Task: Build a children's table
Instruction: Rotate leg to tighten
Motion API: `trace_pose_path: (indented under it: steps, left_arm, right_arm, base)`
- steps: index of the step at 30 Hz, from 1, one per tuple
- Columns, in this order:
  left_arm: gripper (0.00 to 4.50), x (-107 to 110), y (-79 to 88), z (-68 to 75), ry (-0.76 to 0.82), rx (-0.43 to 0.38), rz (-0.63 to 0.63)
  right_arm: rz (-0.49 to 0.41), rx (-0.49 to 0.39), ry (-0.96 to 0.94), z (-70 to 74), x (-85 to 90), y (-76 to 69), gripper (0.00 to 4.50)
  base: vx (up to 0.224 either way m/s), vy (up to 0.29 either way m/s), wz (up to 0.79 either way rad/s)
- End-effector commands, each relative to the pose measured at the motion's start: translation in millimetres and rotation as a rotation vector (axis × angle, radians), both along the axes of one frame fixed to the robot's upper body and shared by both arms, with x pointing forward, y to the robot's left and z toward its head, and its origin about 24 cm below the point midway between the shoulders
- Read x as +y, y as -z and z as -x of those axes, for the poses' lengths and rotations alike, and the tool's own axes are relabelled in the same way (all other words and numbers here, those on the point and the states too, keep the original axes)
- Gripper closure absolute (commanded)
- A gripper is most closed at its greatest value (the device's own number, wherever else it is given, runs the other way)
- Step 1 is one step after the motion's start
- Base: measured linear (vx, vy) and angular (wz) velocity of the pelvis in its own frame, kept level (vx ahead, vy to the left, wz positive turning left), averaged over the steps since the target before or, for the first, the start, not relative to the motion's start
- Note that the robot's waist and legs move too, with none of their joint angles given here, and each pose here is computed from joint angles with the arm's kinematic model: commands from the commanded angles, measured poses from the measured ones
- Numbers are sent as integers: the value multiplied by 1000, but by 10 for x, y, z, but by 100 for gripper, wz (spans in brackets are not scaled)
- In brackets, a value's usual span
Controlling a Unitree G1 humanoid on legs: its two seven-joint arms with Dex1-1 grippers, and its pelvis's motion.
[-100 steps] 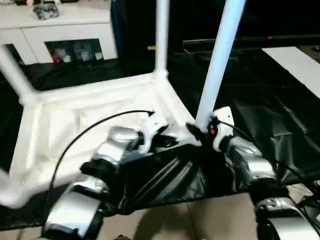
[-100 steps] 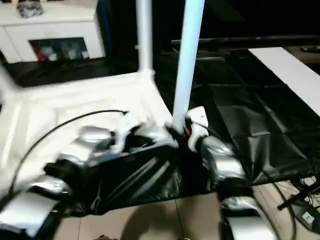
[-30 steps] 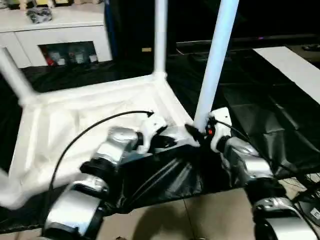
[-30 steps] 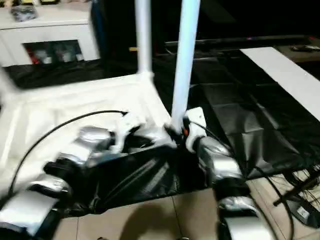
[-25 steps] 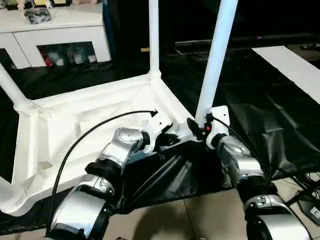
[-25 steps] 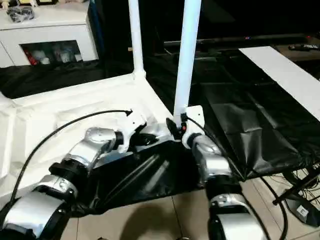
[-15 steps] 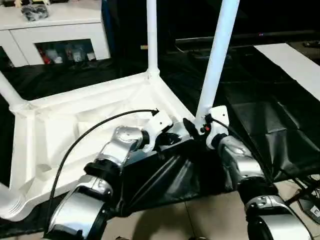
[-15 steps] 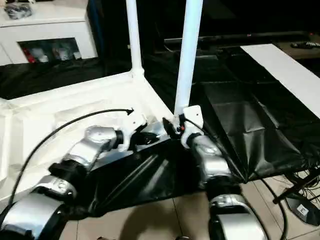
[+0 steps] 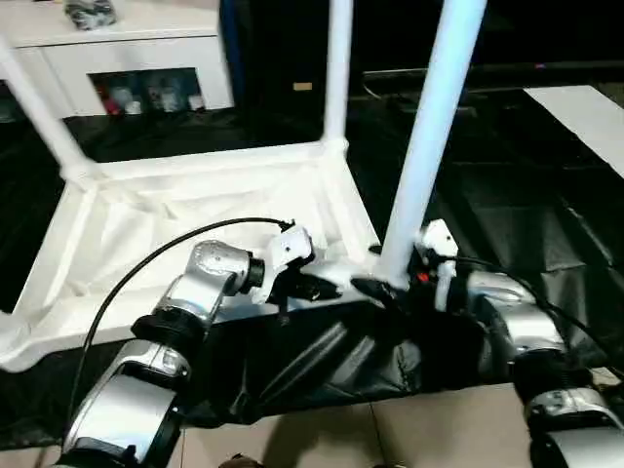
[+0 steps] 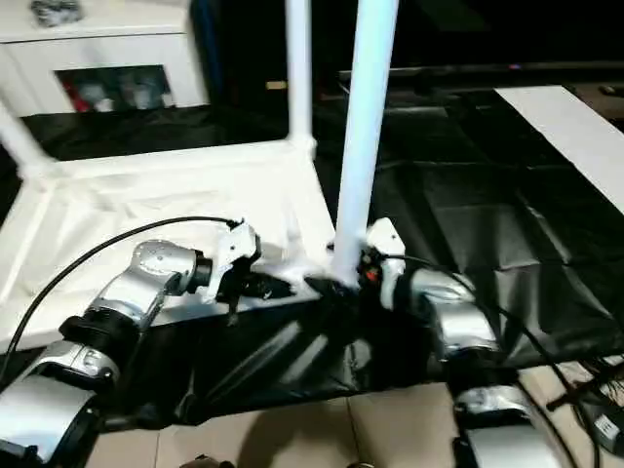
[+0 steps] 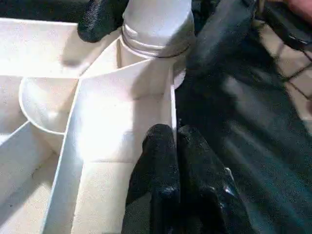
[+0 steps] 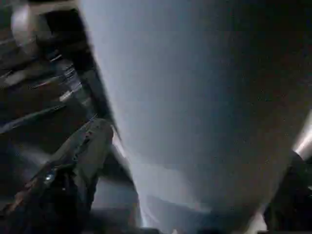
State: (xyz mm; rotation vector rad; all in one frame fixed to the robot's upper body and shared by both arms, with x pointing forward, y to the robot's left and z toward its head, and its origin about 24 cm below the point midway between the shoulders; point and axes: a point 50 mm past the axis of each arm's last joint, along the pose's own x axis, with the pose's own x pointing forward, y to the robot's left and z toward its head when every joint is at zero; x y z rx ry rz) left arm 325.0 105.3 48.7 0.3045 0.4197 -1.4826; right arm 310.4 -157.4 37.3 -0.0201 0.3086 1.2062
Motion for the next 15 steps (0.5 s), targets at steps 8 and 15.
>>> trace_pose_path:
  steps: [8,15]
  left_arm:
    - [450,-109,-127,8,145,-27,23]
    - [450,-96,-114,19,161,-14,20]
  right_arm:
    - [24,73,-265,134,224,22,124]
    - [17,86,-294,170,223,13,175]
  base:
    - [0,0,0]
    - [0,0,0]
